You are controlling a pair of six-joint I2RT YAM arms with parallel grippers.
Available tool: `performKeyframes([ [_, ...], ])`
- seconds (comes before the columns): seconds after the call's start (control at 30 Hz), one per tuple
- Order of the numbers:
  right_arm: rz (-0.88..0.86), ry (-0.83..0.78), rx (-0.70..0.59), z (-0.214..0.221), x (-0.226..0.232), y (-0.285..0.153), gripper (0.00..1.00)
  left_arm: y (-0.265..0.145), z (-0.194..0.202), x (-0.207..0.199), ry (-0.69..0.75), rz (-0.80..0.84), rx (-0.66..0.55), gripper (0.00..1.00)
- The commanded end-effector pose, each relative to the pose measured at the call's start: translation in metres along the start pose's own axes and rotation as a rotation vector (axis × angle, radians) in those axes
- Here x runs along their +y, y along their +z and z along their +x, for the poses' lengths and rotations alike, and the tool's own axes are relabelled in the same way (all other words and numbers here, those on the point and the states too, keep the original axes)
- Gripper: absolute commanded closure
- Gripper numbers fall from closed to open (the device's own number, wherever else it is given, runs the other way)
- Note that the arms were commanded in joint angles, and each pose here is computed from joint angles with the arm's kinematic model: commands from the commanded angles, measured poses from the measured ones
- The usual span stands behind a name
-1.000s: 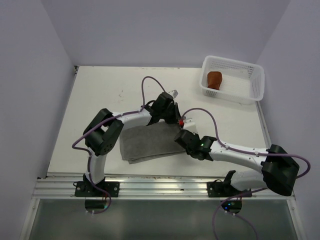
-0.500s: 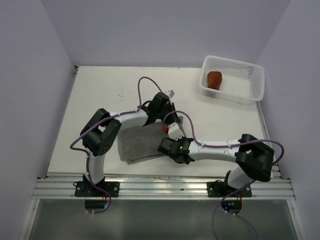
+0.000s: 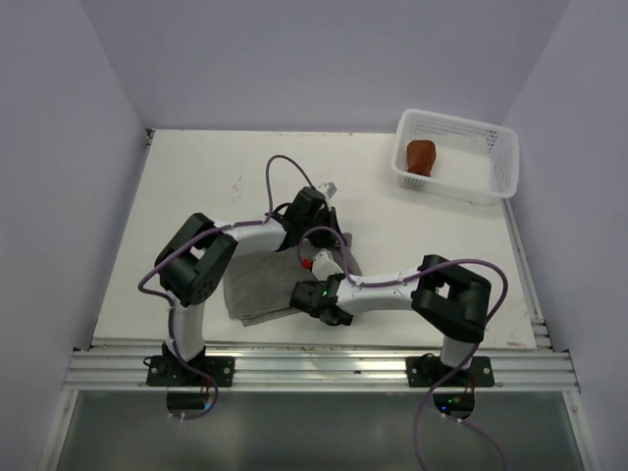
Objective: Roll the towels
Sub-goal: Roll the towel
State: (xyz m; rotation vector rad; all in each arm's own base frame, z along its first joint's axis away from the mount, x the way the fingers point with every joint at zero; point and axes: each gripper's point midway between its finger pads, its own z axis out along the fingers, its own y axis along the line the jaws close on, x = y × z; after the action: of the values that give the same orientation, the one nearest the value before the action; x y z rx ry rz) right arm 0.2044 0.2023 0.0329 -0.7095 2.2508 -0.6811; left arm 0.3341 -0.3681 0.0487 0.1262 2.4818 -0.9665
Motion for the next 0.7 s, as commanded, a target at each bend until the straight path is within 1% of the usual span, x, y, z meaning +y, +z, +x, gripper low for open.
performKeyframes([
  [0.0,0.029,-0.006,-0.007,-0.005,-0.002,-0.003,1.00,-0.010,-0.020,0.001,0.048,0.011,-0.083,1.00],
  [0.07,-0.010,0.023,-0.009,-0.007,0.003,-0.006,0.96,-0.009,-0.016,0.009,0.051,-0.005,-0.077,1.00],
  [0.2,-0.086,0.094,-0.031,-0.018,0.006,-0.017,0.82,-0.005,-0.006,0.020,0.045,-0.022,-0.066,1.00],
  [0.23,-0.094,0.105,-0.037,-0.021,0.005,-0.020,0.75,-0.005,-0.005,0.022,0.042,-0.022,-0.063,1.00],
  [0.3,-0.121,0.144,-0.059,-0.030,-0.001,-0.029,0.69,-0.003,0.000,0.024,0.039,-0.019,-0.057,1.00],
  [0.37,-0.150,0.185,-0.062,-0.033,-0.004,-0.035,0.60,-0.001,0.002,0.026,0.034,-0.019,-0.053,1.00],
  [0.43,-0.203,0.267,-0.081,-0.042,-0.012,-0.043,0.54,0.001,0.004,0.026,0.032,-0.015,-0.050,1.00],
  [0.47,-0.252,0.289,-0.061,-0.036,-0.009,-0.044,0.53,0.001,0.003,0.027,0.029,-0.014,-0.053,1.00],
  [0.5,-0.296,0.361,-0.077,-0.043,-0.019,-0.050,0.53,0.001,0.004,0.026,0.028,-0.012,-0.051,1.00],
  [0.53,-0.343,0.418,-0.098,-0.050,-0.018,-0.051,0.52,0.001,0.004,0.026,0.028,-0.013,-0.052,1.00],
  [0.6,-0.452,0.490,-0.072,-0.041,-0.016,-0.049,0.51,0.001,0.005,0.028,0.026,-0.016,-0.051,1.00],
  [0.63,-0.539,0.580,-0.128,-0.057,-0.020,-0.059,0.51,0.001,0.005,0.028,0.024,-0.019,-0.051,1.00],
  [0.67,-0.567,0.618,-0.105,-0.045,-0.017,-0.053,0.51,0.001,0.006,0.028,0.025,-0.018,-0.050,1.00],
])
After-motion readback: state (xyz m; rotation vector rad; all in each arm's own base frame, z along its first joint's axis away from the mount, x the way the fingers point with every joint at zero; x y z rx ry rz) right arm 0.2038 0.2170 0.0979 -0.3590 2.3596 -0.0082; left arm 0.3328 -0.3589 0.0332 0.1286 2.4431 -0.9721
